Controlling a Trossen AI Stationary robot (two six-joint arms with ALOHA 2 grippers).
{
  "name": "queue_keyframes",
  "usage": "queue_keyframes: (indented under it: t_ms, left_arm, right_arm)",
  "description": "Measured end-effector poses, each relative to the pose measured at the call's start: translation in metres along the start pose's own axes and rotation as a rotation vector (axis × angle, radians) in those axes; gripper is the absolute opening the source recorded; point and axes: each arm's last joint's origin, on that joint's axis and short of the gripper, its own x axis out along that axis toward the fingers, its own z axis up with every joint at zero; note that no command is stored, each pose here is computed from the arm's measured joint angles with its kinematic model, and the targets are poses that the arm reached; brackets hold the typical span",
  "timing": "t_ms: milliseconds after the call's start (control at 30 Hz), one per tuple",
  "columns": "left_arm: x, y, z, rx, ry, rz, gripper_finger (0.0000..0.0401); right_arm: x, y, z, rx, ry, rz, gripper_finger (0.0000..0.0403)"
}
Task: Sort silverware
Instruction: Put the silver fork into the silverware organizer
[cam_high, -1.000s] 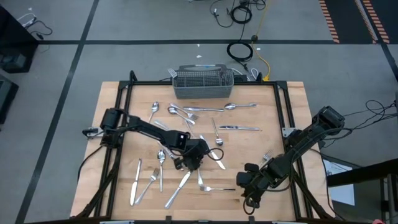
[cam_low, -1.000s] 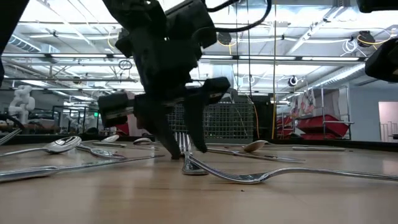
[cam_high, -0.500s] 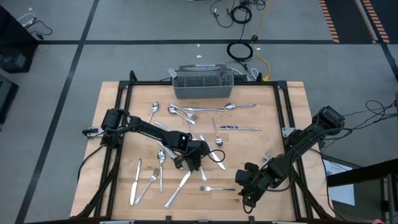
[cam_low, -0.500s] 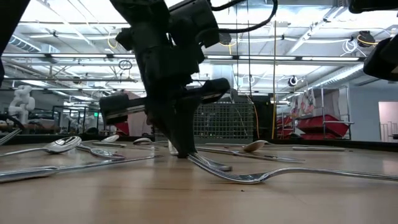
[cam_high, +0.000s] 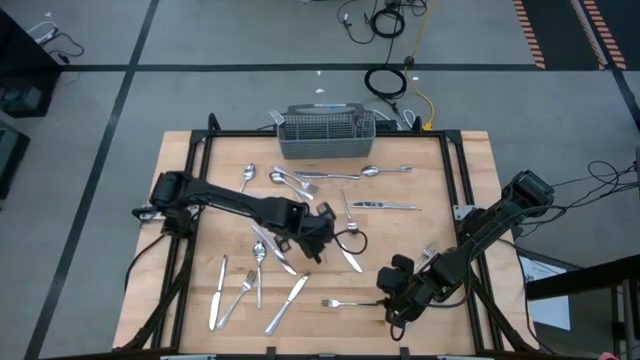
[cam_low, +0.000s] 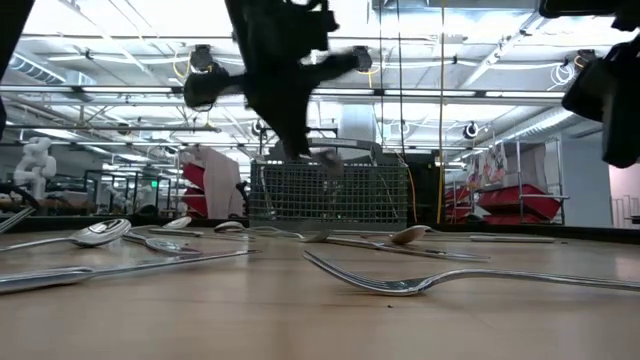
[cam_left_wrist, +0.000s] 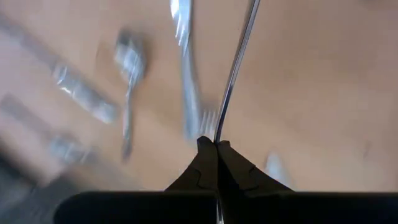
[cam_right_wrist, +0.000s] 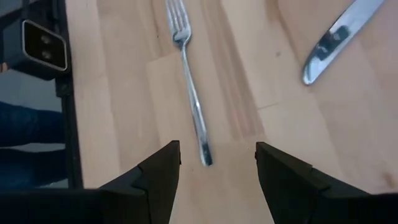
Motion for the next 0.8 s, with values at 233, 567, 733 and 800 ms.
queue_keyframes:
  t_ms: [233, 567, 733, 800]
  left_arm:
    - [-0.029, 0.013, -0.037, 0.072, 0.386, 0.141, 0.0001]
    - [-0.041, 0.045, -0.129, -0.034, 0.767, 0.204, 0.0001]
    - [-0.048, 0.056, -0.182, -0.101, 0.899, 0.19, 0.0001]
    - [-0.05, 0.061, -0.201, -0.138, 0.934, 0.191, 0.0001]
  right_arm:
    - [0.0, -0.003, 0.001, -0.008, -0.053, -0.062, 0.0199]
    - [0.0, -0.005, 0.001, -0.001, -0.081, -0.091, 0.0199]
    - [0.0, -0.005, 0.001, 0.017, -0.08, -0.089, 0.0199]
    - [0.0, -0.005, 0.001, 0.017, -0.08, -0.089, 0.0199]
